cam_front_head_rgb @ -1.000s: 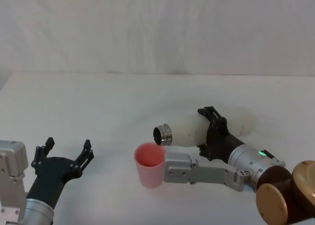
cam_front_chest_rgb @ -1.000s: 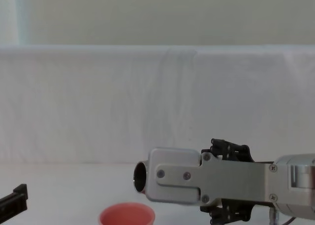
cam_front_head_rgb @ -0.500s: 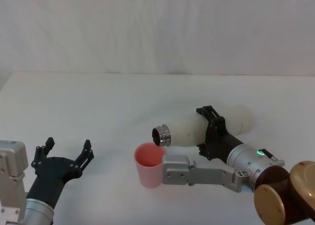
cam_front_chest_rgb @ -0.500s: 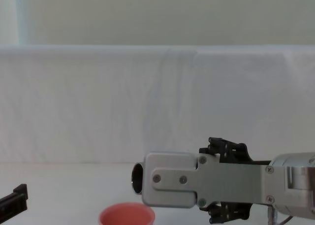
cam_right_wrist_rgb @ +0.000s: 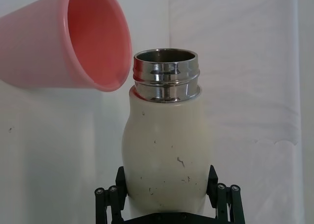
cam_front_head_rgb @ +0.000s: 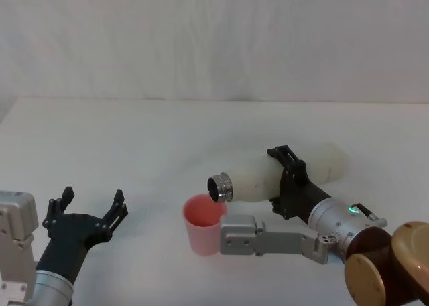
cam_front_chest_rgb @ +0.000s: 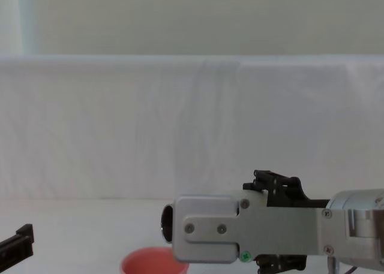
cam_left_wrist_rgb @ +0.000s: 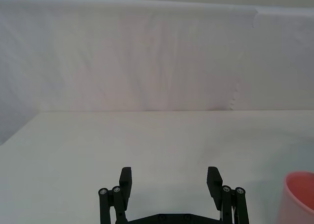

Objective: Grasp the thermos with one hand and pour water into the cup lid.

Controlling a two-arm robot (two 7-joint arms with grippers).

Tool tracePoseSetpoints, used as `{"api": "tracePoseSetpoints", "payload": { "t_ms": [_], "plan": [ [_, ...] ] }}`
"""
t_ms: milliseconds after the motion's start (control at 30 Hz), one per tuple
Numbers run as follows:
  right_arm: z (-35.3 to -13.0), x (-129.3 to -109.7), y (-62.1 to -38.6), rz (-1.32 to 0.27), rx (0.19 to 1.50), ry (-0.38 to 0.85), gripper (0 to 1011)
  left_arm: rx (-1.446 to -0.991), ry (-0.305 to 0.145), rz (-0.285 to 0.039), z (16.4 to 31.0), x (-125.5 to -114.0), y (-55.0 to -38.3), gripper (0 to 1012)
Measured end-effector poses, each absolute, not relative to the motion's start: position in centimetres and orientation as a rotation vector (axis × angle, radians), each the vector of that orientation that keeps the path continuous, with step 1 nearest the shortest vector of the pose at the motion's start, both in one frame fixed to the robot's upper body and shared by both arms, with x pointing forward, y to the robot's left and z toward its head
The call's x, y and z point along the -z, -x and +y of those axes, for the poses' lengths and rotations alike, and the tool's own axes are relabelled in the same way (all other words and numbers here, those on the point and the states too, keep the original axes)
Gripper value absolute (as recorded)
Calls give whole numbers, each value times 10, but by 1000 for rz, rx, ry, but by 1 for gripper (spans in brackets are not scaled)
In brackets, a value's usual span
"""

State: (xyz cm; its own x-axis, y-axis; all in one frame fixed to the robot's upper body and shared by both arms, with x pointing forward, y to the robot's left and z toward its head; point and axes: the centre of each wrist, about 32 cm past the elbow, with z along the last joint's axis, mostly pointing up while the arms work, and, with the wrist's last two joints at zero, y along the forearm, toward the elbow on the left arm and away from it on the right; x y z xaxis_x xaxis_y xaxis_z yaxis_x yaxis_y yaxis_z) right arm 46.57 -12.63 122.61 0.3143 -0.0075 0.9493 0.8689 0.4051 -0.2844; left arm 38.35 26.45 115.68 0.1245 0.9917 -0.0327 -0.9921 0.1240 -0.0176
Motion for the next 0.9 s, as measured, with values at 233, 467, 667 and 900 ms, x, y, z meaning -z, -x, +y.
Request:
{"api": "tracePoseSetpoints", "payload": {
  "t_ms": [233, 467, 667, 900],
  "plan": [
    [-127, -1225, -465, -1105, 722, 1003, 959, -1446, 38, 14, 265, -1157, -384, 1001],
    [-126, -1226, -465, -1112, 724, 1004, 959, -1446, 38, 14, 265, -1157, -384, 1001],
    [-126, -1227, -465, -1117, 726, 1003, 959, -1446, 38, 14, 265, -1157, -384, 1001],
    [-124, -1228, -466, -1133, 723, 1005, 959, -1446, 38, 14, 265, -1157, -384, 1001]
  ]
}}
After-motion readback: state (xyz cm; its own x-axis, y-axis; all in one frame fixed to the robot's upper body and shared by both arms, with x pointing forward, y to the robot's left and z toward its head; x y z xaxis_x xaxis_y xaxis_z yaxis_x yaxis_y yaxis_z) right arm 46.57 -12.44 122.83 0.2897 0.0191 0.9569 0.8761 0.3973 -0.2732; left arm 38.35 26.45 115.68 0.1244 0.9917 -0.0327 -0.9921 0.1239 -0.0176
